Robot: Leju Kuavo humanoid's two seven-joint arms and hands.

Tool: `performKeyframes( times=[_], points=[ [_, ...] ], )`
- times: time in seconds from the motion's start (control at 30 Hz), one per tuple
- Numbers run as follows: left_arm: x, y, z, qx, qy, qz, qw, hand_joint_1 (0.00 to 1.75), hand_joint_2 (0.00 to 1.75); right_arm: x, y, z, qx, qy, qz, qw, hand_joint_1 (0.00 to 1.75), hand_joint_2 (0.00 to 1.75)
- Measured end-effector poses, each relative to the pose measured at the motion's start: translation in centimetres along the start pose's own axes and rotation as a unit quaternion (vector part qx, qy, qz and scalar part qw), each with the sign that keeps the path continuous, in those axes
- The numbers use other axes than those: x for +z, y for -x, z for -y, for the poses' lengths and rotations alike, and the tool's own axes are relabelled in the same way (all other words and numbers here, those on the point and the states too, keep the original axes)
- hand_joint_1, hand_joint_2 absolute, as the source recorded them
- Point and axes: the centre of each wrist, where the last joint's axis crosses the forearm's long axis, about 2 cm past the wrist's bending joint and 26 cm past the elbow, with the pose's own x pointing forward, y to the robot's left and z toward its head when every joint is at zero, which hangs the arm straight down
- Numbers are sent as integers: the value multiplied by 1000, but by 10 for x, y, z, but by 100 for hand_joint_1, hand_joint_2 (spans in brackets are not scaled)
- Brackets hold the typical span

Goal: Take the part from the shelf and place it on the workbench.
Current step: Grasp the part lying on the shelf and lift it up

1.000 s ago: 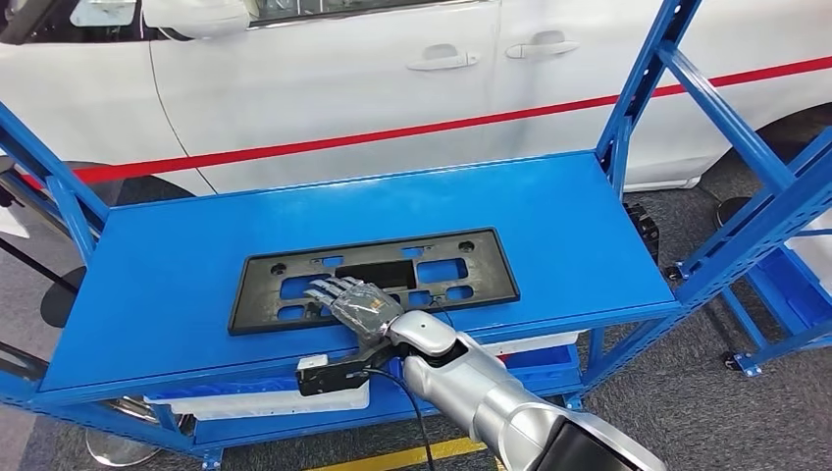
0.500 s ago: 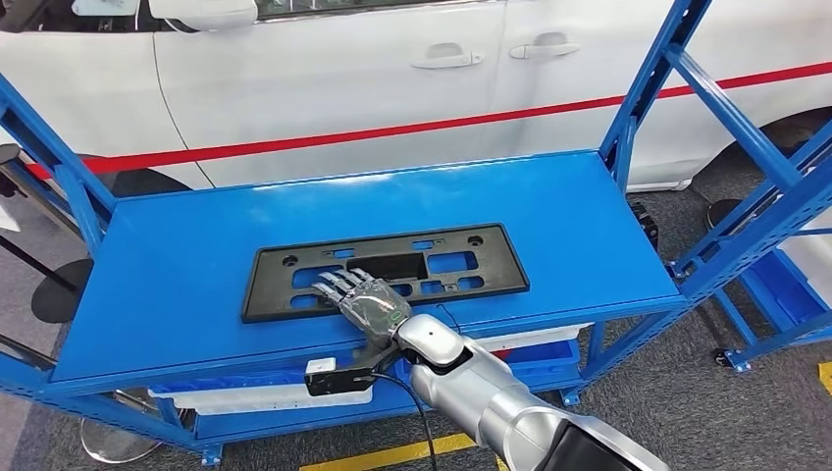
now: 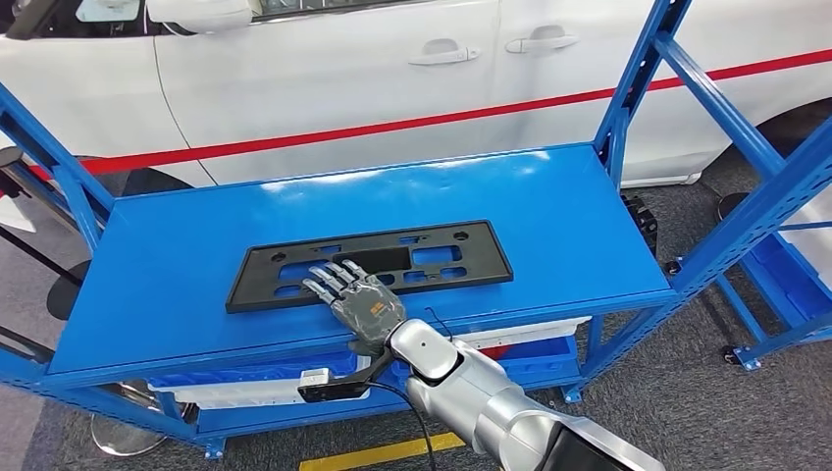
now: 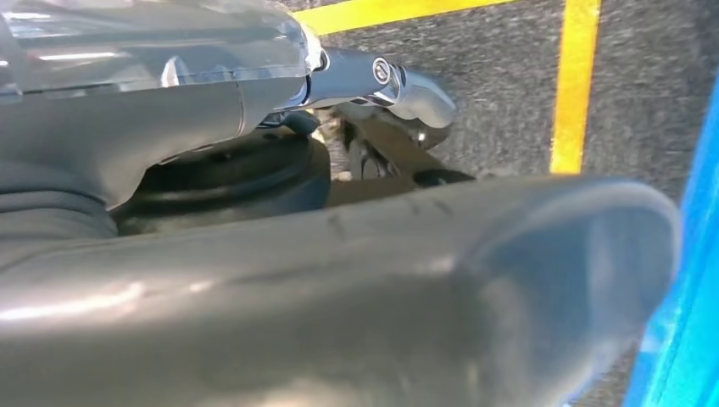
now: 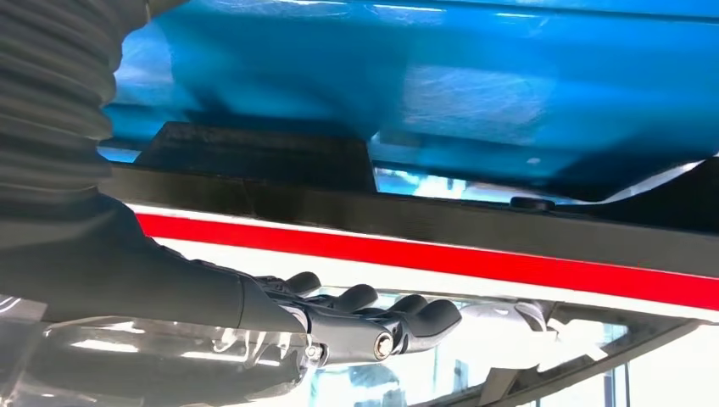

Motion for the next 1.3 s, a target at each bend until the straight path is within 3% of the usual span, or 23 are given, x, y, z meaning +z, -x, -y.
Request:
performKeyframes(
  times=[0.57, 0.73, 0.87, 1.3],
  points=[
    [0, 0, 5, -3, 5, -3, 1000, 0, 0, 1, 13, 2, 9, -10, 2, 1000, 0, 175],
    [0, 0, 5, -2, 4, -3, 1000, 0, 0, -4, 18, 8, -18, -22, 13, 1000, 0, 175],
    [0, -1, 5, -3, 4, -1, 1000, 0, 0, -8, 19, 13, -50, -21, 21, 998, 0, 0],
    [0, 0, 4, 0, 3, 1, 1000, 0, 0, -7, 10, 13, -168, 3, 38, 985, 0, 0]
  ],
)
